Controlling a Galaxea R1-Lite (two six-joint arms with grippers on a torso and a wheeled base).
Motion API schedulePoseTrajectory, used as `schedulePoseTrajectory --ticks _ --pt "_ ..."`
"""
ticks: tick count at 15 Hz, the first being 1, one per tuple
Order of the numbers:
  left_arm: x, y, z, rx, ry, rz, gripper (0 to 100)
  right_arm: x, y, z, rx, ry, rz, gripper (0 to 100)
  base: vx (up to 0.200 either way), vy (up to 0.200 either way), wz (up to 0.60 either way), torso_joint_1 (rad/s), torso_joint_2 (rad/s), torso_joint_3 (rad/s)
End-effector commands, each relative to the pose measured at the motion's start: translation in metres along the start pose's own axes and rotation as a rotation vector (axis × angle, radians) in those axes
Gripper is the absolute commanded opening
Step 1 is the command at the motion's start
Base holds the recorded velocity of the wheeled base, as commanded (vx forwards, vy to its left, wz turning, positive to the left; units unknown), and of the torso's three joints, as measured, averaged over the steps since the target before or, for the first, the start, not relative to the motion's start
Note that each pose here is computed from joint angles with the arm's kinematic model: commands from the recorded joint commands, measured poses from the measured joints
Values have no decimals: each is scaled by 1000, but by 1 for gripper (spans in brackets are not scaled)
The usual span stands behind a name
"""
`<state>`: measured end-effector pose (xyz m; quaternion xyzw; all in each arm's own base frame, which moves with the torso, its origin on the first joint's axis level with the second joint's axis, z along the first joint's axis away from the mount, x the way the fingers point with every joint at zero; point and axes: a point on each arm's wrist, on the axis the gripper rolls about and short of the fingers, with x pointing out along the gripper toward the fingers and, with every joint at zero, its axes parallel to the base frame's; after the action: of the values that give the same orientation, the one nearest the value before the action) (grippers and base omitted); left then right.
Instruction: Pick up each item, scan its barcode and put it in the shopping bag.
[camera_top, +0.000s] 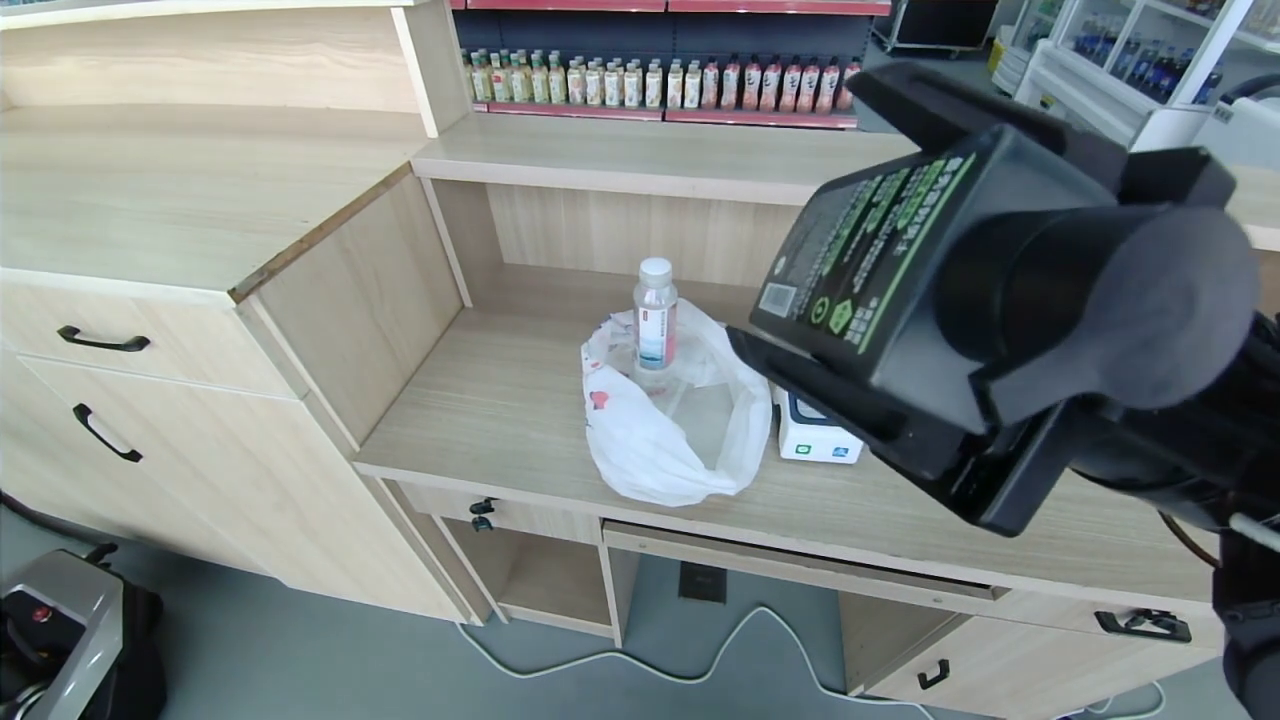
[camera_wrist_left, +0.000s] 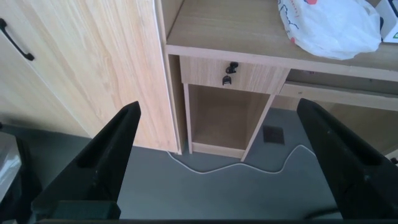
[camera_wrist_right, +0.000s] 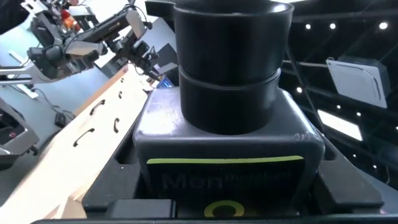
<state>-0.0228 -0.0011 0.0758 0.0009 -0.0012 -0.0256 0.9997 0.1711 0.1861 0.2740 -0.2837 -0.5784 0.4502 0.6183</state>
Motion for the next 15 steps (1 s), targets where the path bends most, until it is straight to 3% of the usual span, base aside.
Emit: schedulePoseTrajectory --ticks 1,9,15 --pt "0 0 0 0 -1 1 100 -5 4 4 13 8 12 0 0 0 0 0 0 0" --pt "0 0 0 0 -1 -1 100 -1 21 -13 47 40 42 0 0 0 0 0 0 0" --pt "0 0 0 0 -1 -1 100 25 33 -35 55 2 40 0 0 0 0 0 0 0"
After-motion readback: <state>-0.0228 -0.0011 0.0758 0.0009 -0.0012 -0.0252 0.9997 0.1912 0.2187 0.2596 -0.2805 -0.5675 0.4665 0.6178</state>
